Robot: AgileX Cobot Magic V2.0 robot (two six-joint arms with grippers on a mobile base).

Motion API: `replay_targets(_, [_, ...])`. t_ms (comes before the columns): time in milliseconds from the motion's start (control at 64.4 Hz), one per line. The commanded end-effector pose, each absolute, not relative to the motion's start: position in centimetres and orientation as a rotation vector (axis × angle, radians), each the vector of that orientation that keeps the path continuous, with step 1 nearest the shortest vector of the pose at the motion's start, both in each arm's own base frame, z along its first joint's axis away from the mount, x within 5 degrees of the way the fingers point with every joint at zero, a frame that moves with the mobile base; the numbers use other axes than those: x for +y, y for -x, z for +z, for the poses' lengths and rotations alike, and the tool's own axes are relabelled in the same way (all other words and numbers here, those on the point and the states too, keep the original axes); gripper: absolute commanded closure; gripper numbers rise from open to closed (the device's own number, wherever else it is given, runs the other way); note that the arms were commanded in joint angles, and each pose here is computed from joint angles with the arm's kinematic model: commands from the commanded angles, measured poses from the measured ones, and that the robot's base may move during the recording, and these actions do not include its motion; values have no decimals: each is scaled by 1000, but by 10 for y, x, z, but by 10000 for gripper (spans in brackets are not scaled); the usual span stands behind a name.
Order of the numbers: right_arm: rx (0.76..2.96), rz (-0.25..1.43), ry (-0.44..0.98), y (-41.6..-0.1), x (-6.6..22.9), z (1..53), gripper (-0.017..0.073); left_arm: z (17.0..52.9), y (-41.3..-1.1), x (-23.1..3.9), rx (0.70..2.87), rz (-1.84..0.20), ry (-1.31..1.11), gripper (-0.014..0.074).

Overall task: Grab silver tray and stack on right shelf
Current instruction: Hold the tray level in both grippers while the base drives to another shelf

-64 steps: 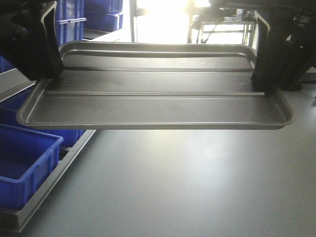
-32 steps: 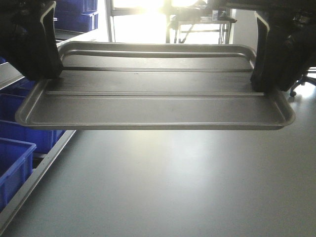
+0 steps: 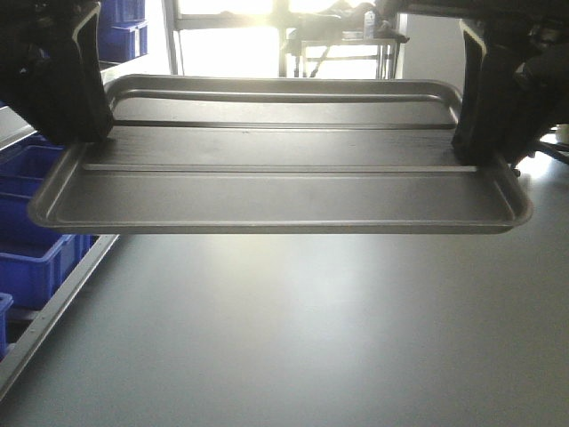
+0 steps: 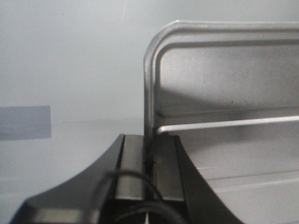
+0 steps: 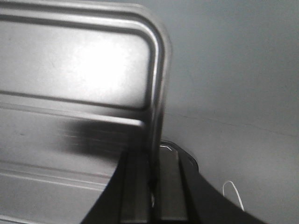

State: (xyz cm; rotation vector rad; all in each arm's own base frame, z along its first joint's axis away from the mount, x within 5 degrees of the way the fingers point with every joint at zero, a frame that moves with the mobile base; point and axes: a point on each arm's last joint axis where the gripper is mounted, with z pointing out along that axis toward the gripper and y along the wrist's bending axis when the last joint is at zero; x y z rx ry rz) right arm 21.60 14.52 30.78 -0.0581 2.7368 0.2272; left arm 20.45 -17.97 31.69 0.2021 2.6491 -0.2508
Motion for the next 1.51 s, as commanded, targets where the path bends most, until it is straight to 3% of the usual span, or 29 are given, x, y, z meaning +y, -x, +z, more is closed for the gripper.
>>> replay_targets(0, [2648,248,84,-216,142,325,502,337,-203,-178,2562,-294,-217,687])
replay_targets(1492, [2647,249,83,-216,142,325,502,337,-203,-178,2560,-295,-217,687])
